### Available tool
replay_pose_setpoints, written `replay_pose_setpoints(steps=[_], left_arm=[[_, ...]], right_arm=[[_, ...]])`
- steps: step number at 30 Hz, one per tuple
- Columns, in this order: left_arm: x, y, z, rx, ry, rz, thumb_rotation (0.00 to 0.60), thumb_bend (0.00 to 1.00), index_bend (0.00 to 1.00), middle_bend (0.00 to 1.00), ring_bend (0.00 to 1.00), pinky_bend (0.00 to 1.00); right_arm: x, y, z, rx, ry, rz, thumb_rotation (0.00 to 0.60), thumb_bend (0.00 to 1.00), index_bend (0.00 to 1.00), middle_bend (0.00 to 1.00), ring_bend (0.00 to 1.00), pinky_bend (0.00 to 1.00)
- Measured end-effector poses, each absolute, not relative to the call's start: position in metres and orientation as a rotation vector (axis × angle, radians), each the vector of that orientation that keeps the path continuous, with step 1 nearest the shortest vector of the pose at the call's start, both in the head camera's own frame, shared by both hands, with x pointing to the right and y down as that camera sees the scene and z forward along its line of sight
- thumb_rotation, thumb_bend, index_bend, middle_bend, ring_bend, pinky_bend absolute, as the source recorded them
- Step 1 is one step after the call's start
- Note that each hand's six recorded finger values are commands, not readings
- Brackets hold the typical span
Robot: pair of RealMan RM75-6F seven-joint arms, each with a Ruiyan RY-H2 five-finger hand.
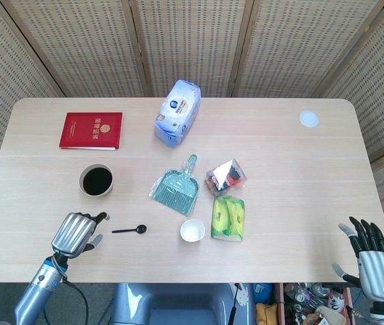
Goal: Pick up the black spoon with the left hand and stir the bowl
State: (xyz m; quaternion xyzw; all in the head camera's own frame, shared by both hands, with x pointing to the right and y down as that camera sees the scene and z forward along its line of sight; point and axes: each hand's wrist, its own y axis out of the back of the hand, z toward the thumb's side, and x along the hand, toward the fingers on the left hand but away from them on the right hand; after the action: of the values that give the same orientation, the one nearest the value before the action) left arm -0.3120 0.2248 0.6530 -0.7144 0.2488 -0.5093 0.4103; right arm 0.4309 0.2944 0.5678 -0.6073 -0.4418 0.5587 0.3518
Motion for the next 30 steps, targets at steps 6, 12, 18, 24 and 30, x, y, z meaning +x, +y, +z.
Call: replay_pose_setpoints(steps=[6,12,18,24,30], left_arm=[[-0.303,0.225,0.676,-1.81,0.559,-1.339,0.6,0.32,0.39,0.72,0.67,0.7],[-0.299,0.225,0.698,-1.818,0.519,-1.4,0.6,0.32,0.41,0.72,0.67,0.7],[-0.293,0.226,0.715,-1.83,0.49,-1.446,0.6,0.34,0.43,0.72,0.67,0.7],[-0.288,0.227,0.725,-1.839,0.471,-1.471,0.6,0.38,0.44,0.72,0.67,0.7],[-0.284,0.229,0.732,-1.845,0.45,-1.486,0.6,0.38,0.44,0.72,0.67,0.7]], right_arm=[[0.433,0.295,0.569,-1.572,-1.143,1.454,0.6,0.24,0.22,0.16,0.02,0.06],[0.435,0.297,0.569,-1.567,-1.143,1.465,0.6,0.24,0.22,0.16,0.02,0.06],[0.435,0.297,0.57,-1.566,-1.141,1.471,0.6,0.24,0.22,0.17,0.02,0.06],[0.437,0.299,0.57,-1.561,-1.143,1.482,0.6,0.24,0.22,0.17,0.02,0.06],[0.439,0.3,0.569,-1.556,-1.146,1.491,0.6,0.24,0.22,0.17,0.02,0.06]])
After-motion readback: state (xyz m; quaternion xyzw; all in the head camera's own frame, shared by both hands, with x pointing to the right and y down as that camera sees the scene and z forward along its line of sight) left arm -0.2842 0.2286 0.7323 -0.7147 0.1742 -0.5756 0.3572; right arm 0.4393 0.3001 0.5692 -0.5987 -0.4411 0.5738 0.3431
